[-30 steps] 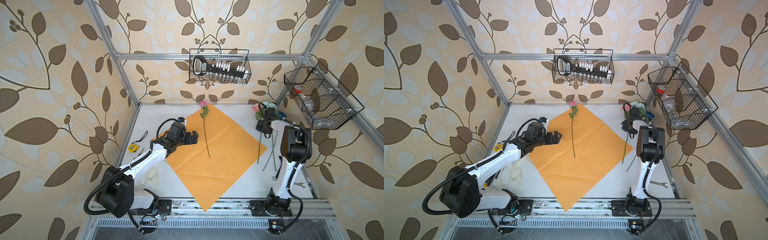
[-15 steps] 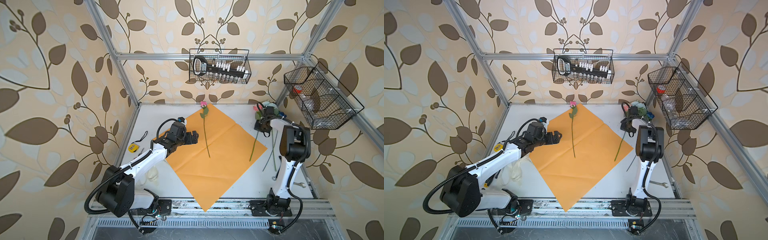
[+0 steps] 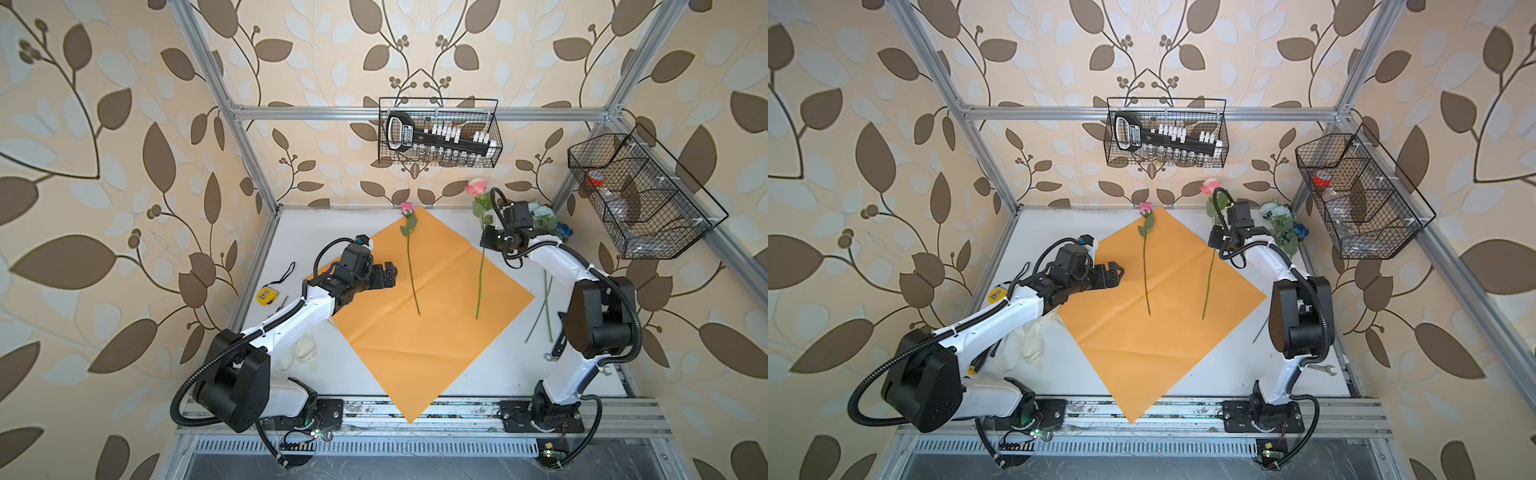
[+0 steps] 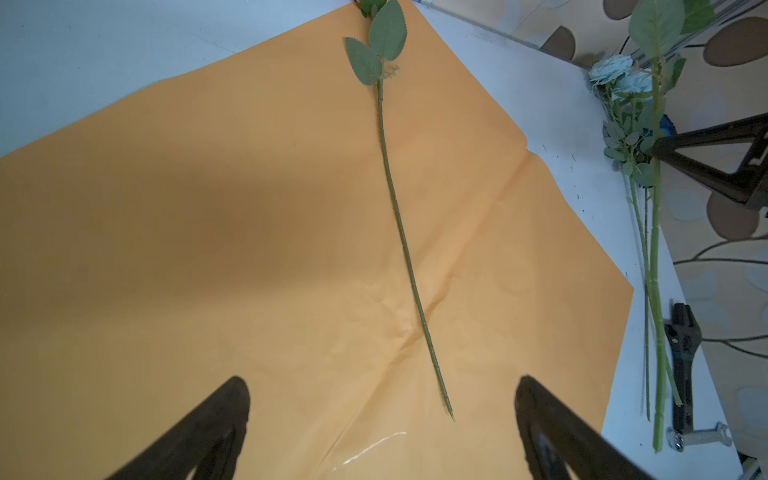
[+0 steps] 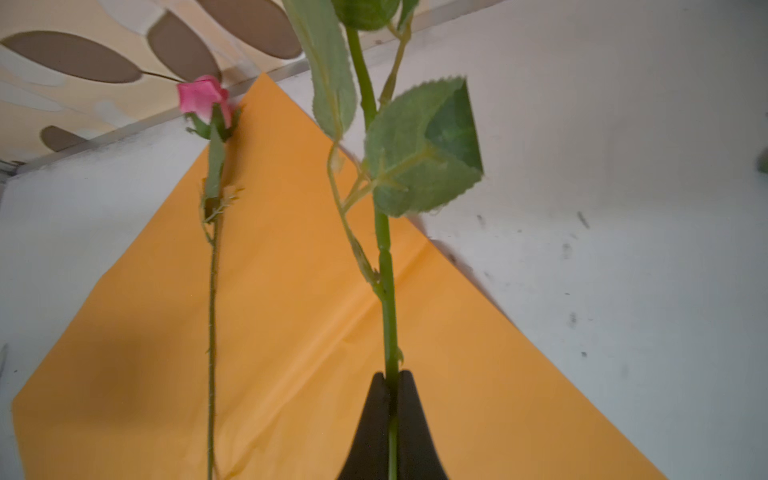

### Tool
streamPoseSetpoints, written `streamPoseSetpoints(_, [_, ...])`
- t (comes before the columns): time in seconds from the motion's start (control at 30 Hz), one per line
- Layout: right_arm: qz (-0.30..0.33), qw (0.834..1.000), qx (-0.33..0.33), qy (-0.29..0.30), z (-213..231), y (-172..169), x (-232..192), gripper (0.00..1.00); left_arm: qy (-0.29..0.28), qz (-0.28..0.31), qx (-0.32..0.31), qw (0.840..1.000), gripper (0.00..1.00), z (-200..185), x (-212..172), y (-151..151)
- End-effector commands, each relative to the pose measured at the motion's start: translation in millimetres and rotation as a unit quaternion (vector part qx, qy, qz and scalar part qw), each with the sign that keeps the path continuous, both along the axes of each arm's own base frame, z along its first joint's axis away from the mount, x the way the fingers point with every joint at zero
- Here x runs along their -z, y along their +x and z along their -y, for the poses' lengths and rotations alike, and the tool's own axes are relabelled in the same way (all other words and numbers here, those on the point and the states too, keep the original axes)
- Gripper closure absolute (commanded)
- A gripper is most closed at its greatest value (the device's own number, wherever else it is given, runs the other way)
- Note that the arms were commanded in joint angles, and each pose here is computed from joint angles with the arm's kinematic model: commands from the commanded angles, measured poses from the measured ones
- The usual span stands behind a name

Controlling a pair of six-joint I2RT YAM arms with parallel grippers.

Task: Tie the bouquet of fake flowers
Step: 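Carry the second pink rose onto the paper beside the first rose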

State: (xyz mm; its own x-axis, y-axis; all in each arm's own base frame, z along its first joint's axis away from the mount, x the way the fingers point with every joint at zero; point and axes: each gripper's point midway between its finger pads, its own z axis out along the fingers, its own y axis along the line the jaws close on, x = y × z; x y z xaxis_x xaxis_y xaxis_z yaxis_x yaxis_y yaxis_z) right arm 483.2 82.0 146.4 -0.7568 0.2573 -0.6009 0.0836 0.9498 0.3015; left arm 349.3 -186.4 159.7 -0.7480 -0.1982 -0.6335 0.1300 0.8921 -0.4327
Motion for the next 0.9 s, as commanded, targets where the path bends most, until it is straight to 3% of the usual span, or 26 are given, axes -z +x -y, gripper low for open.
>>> streamPoseSetpoints(0.0, [0.005,0.999,-0.017,0.030,-40.2,-3.6,5.3,1.00,-0.013,0.015,-0.012,1.000,0.01,-3.1,-11.2,5.7])
streamPoseSetpoints(0.37, [-0.012,0.996,-0.045,0.072,-125.6,26.6,46.9,1.00,-0.009,0.017,-0.015,1.000,0.01,-7.1,-10.3,1.2])
streamPoseSetpoints(0.87, [-0.020,0.995,-0.063,0.078,-164.9,86.2,87.9,1.00,-0.005,0.019,-0.016,1.000,0.01,-9.2,-9.4,-0.5])
